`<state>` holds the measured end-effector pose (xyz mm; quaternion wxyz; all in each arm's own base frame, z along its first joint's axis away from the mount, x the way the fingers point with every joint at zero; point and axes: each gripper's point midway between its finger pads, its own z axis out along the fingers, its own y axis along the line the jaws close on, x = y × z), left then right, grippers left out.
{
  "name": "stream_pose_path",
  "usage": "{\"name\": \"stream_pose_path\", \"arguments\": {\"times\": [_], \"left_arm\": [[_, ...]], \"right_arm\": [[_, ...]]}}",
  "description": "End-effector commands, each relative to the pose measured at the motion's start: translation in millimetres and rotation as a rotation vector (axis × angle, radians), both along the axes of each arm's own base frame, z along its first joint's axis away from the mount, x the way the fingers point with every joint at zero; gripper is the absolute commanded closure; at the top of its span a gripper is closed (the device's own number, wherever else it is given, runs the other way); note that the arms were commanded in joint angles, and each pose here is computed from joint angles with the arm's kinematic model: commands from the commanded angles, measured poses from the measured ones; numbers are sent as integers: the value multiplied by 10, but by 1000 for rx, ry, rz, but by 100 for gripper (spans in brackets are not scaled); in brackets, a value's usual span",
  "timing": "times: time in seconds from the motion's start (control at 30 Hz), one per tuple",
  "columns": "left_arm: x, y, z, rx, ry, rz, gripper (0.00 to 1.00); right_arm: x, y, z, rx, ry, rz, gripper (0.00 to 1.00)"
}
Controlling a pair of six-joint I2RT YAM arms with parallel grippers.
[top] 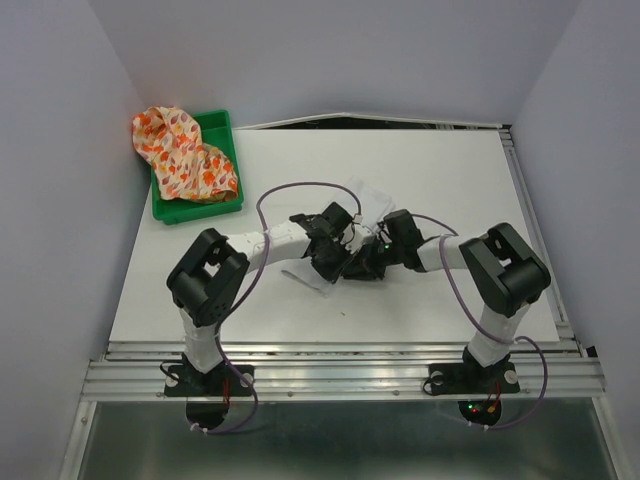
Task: Fold and stack the skirts
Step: Fold the skirt
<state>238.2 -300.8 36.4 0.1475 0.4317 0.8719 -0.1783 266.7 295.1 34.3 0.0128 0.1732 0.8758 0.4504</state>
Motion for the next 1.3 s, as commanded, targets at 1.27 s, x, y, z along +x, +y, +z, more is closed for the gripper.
{"name": "stream_pose_path", "arguments": {"times": [1.27], "left_arm": [[-115,177,-352,21,33,-13,100]], "right_arm": [[2445,-1452,357,-406,-439,-282,55]]}}
